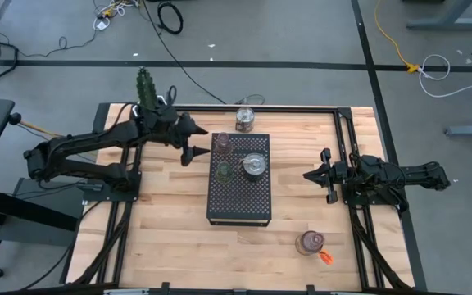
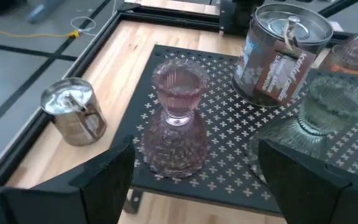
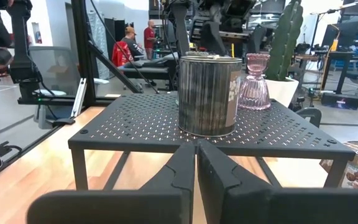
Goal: Pick & Place candle stick holders
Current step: Put the pink candle vase on the shelf
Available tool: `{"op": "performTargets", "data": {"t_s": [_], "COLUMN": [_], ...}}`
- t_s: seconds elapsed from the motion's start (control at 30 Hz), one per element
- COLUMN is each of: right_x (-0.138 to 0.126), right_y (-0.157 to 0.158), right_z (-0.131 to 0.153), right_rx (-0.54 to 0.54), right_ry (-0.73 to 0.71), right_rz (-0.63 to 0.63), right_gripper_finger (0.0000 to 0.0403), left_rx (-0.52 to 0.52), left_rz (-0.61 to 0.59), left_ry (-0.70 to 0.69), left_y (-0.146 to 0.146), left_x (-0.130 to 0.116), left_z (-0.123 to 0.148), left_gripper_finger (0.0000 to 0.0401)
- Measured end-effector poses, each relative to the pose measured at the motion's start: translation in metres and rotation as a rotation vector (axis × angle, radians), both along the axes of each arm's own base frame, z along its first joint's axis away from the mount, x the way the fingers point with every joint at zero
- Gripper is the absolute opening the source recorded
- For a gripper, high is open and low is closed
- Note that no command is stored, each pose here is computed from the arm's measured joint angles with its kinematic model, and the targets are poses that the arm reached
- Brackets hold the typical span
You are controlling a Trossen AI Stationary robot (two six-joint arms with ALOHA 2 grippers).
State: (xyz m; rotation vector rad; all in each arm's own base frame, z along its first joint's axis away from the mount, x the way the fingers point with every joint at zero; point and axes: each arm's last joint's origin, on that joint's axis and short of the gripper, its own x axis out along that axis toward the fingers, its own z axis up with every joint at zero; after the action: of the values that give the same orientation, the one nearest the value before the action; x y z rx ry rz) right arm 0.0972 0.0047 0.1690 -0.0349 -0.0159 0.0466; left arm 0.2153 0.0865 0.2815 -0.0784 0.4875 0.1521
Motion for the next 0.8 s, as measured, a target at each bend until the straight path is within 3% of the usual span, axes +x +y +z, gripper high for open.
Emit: {"op": "performTargets", "data": {"t_s": [0.23,0.53,0.8], "right_x": [0.0,0.0,0.0], "right_y": [0.0,0.0,0.0], "right_z": [0.0,0.0,0.0], "right_rx": [0.0,0.0,0.0], "right_ry": [0.0,0.0,0.0], "right_rz": [0.0,0.0,0.0], "right_gripper_finger": [0.0023,0.0023,0.0023], "left_rx": [0.01,-0.027,-0.034], "left_rz": [0.08,0.083,0.079], "left_ry": [0.028,0.032,0.024], "left_y": [0.001,-0.009,-0.021], "left_x": [-0.001,0.002,-0.012], "left_z": [-0.002,-0.003,-0.029], "left_gripper_finger": [0.0341,0.0341,0.0341]}}
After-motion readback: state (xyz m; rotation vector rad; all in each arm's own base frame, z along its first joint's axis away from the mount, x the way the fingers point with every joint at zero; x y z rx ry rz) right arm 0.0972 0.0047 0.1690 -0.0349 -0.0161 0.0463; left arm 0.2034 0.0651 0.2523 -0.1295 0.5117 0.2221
